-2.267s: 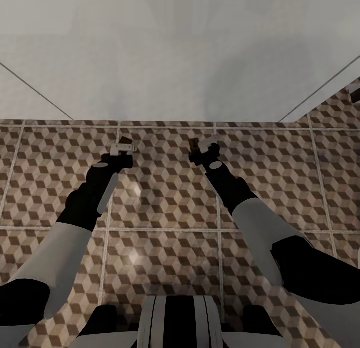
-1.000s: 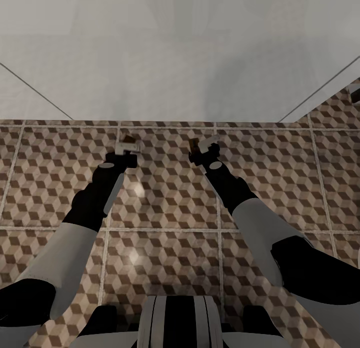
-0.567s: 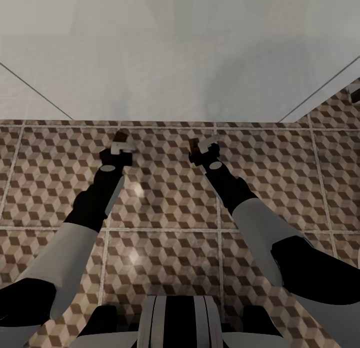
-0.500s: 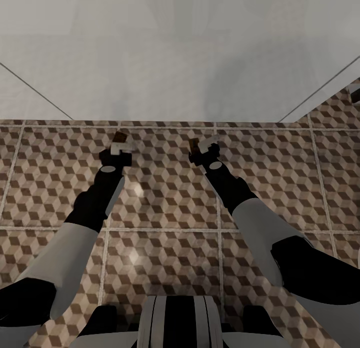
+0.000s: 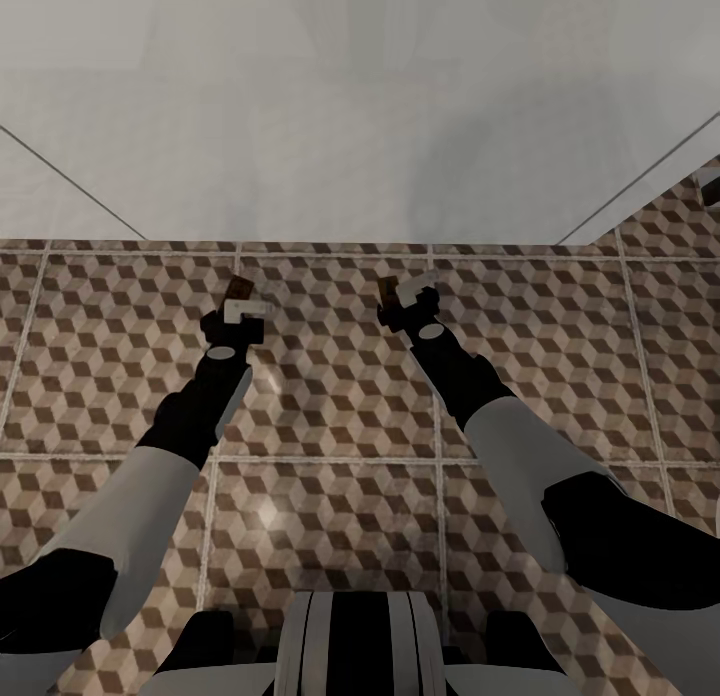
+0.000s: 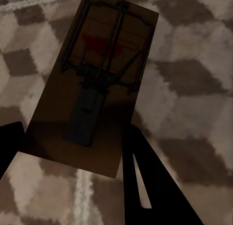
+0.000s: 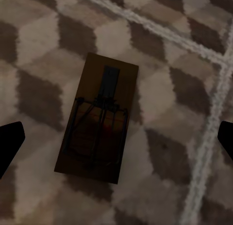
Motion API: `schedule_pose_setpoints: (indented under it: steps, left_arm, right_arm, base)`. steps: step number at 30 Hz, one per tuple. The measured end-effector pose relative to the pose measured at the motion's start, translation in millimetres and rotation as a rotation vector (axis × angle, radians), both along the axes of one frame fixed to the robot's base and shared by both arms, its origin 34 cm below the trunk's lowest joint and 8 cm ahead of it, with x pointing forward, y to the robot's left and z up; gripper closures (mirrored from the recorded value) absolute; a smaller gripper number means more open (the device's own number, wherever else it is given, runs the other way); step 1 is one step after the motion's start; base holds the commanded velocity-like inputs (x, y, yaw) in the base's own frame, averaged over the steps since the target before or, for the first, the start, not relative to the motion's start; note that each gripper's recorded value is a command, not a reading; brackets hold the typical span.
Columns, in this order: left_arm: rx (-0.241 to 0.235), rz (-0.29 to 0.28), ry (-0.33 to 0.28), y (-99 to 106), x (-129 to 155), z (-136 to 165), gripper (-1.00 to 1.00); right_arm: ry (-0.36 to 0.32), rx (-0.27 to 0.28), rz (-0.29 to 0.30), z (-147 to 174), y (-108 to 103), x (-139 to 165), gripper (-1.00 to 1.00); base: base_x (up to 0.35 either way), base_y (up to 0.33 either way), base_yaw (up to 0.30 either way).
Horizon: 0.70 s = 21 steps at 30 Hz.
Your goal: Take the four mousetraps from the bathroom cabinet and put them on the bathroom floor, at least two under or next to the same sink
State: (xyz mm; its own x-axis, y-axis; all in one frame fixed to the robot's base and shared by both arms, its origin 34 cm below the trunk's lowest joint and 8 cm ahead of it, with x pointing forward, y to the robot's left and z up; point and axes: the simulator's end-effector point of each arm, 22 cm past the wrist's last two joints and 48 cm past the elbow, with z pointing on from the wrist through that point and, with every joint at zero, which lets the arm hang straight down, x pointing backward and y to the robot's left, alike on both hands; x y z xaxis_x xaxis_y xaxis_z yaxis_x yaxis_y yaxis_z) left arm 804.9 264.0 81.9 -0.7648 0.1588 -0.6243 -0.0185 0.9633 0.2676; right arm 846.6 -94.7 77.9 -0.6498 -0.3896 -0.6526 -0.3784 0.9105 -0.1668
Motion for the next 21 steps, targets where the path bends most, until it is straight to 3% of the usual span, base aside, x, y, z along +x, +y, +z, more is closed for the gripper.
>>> schedule_pose_setpoints:
  steps: [21]
  left_arm:
    - [-0.001,0.001,-0.006,0.4,-0.7,-1.7,1.0]
  right_arm:
    - [-0.001,-0.001,-0.001,0.2,-0.3,0.2,-1.0]
  base:
    - [0.0,0.0,0.0]
